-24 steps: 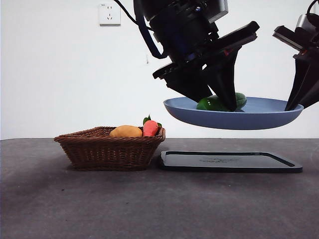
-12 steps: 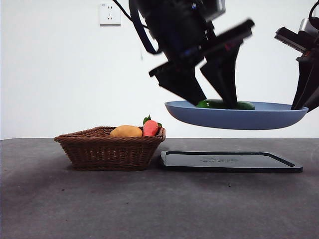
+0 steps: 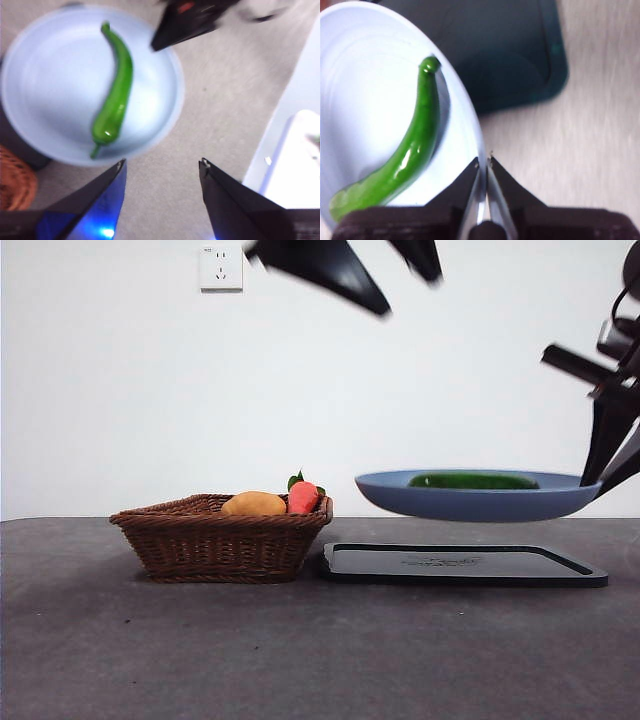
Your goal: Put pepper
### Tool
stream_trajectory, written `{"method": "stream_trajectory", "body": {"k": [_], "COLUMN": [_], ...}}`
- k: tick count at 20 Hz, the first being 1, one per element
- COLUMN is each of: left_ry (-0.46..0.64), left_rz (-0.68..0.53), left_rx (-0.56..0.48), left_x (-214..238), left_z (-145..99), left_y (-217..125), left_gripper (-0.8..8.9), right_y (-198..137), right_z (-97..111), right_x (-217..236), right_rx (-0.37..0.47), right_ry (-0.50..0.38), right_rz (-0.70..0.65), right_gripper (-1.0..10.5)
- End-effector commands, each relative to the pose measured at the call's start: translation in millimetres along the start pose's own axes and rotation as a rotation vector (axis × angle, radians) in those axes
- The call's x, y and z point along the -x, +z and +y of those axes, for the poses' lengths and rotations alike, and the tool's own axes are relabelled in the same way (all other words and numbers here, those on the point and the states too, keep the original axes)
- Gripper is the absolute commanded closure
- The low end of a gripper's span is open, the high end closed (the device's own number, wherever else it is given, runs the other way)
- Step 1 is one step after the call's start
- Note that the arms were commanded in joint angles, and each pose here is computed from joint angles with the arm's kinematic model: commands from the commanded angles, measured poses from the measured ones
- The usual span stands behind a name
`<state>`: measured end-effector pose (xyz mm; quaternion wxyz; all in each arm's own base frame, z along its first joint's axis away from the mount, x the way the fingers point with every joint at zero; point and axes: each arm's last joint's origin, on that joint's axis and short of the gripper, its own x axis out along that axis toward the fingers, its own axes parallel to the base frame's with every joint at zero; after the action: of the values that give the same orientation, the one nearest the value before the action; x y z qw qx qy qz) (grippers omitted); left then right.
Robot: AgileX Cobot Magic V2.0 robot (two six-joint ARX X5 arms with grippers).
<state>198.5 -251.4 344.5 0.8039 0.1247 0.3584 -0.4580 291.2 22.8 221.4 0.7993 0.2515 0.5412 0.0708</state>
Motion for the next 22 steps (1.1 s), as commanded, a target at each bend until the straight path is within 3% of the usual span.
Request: {"method": "stream_trajectory", "body": {"k": [1, 7, 11, 15, 19, 22], "left_ry": [-0.009, -0.01, -0.009, -0.005, 0.064, 0.099], "left_rz": [-0.03, -0.125, -0.144, -0.145, -0.145, -0.135], "left_rx": [-0.024, -0.027, -0.027, -0.027, -0.022, -0.019], "left_x": [19, 67, 77, 77, 77, 77], "left_z": [-5, -13, -14, -14, -12, -11], "left_y": [3, 0, -2, -2, -2, -3], "left_gripper": [5.55, 5.55, 5.55, 5.55, 5.55, 5.55], "right_y": [24, 66, 72, 74, 71, 70], "right_z": [2, 0, -8, -8, -8, 0], "right_x": [-15, -61, -84, -86, -83, -59], "right_rx": [-0.006, -0.006, -0.013, 0.005, 0.038, 0.089], "right_ry": [-0.014, -0.025, -0.058, -0.047, -0.059, -0.056], "right_rz": [-0.014, 0.001, 0.022, 0.011, 0.039, 0.01], "right_gripper": [9.4, 9.4, 9.4, 9.3, 7.9, 7.5]}}
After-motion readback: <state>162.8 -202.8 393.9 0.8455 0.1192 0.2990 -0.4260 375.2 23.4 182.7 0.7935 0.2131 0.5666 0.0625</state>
